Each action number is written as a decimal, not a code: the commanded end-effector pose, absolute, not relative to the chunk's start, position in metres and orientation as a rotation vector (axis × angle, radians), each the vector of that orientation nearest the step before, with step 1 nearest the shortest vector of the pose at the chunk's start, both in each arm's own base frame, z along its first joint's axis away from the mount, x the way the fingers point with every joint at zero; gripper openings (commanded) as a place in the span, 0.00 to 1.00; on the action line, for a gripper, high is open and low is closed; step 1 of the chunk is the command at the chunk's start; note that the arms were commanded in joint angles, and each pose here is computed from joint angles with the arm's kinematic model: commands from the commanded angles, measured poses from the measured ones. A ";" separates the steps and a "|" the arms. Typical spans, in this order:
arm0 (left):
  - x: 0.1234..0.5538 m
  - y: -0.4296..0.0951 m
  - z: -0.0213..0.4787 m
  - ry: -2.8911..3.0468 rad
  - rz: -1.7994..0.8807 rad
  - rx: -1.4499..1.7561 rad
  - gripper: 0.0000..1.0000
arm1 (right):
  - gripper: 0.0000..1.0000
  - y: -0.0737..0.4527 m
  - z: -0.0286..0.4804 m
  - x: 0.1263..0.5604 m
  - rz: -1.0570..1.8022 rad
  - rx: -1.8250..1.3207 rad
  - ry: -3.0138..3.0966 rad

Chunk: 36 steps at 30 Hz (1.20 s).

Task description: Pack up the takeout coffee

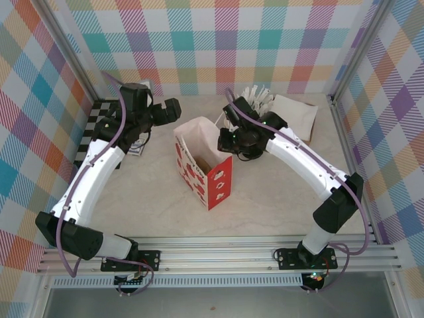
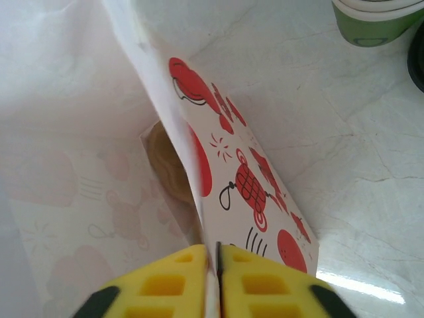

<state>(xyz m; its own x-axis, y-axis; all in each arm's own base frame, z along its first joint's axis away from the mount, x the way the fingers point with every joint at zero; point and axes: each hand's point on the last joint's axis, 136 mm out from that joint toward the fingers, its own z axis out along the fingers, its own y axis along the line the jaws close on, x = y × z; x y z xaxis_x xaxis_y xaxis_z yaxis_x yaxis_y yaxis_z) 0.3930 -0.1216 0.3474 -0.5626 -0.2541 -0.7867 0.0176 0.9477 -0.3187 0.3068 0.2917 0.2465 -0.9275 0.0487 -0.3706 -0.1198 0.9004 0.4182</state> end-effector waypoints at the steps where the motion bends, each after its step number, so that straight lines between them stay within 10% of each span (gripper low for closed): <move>1: 0.394 -0.111 0.343 2.150 -0.327 -0.201 1.00 | 0.23 0.293 0.262 0.306 0.610 -0.162 2.644; 8: 0.388 -0.138 0.339 2.182 -0.471 -0.078 0.99 | 0.55 0.295 0.290 0.301 0.662 -0.306 2.553; 12: 0.368 -0.172 0.322 2.277 -0.584 0.273 0.91 | 0.99 0.284 0.305 0.298 0.630 -0.341 2.483; 20: 0.373 -0.154 0.262 2.447 -0.298 0.573 0.83 | 1.00 0.229 0.357 0.300 0.474 -0.300 2.185; 28: 0.398 -0.174 0.259 2.409 -0.358 0.663 0.31 | 1.00 0.179 0.352 0.306 0.255 -0.185 2.167; 36: 0.415 -0.196 0.258 2.384 -0.443 0.798 0.14 | 1.00 0.152 0.325 0.317 0.322 -0.005 2.226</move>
<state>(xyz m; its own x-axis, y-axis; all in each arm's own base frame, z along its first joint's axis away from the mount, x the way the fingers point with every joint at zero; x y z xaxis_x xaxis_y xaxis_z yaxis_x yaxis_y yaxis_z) 0.4141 -0.1909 0.2554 -0.6747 0.4029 -0.6184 0.5781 0.8094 -0.1034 0.3107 0.1663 0.3150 -0.6439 0.0003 -0.7651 -0.1859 0.9700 0.1568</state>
